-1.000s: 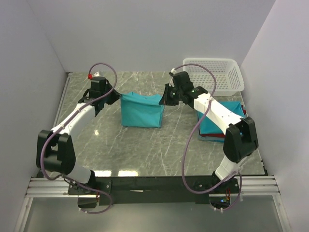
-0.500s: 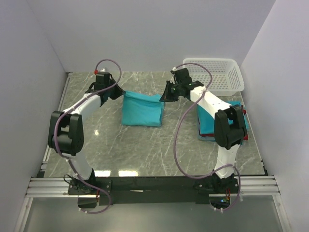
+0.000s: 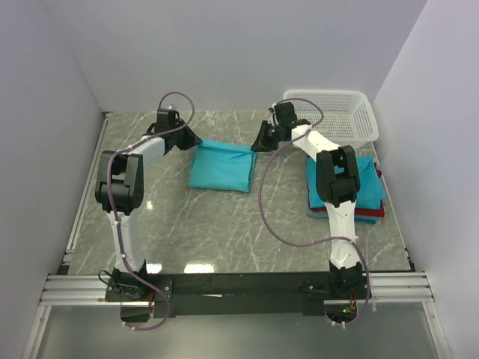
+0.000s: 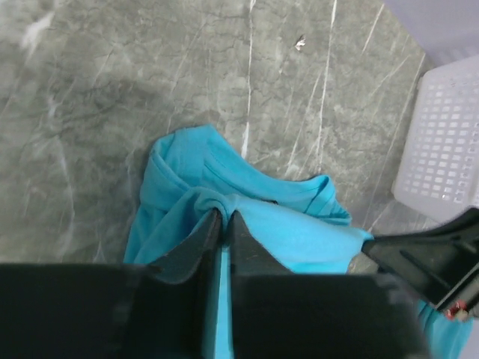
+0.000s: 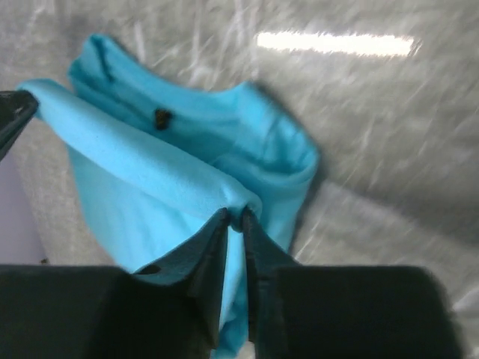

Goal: Fold and stack the t-shirts
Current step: Fold the tshirt, then neatly place the folded tshirt to the corner

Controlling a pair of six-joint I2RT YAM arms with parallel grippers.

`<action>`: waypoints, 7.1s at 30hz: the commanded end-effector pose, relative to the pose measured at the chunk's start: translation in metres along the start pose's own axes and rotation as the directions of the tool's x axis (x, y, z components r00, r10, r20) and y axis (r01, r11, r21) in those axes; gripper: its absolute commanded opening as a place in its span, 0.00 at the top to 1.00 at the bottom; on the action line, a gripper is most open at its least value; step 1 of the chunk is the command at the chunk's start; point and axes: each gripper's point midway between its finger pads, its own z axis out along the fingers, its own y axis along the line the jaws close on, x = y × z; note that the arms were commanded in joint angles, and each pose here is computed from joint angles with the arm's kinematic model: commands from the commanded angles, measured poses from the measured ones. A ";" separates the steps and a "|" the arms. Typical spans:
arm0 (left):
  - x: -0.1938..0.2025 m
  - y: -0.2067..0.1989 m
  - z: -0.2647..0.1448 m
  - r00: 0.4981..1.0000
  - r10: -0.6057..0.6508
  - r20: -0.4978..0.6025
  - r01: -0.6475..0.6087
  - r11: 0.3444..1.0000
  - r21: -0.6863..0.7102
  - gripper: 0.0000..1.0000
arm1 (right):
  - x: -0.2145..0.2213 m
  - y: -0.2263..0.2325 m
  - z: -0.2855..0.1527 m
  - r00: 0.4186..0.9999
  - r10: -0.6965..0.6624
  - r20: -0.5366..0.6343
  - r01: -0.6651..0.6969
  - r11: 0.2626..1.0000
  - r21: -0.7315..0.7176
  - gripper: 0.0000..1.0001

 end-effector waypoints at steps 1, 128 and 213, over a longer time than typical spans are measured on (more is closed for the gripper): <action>-0.023 -0.025 0.001 0.998 0.044 0.041 -0.047 0.995 0.091 0.83 | -0.024 0.007 -0.001 0.999 -0.020 0.024 0.021 0.999 -0.047 0.76; 0.104 0.079 -0.228 0.940 -0.006 0.340 0.081 0.975 -0.208 0.01 | 0.130 -0.053 -0.170 0.766 -0.614 -0.192 0.492 0.367 0.789 1.00; 0.107 0.086 -0.216 0.958 0.019 0.285 0.056 0.966 -0.252 0.00 | 0.014 -0.140 -0.357 0.915 -0.401 0.049 0.120 0.384 0.916 1.00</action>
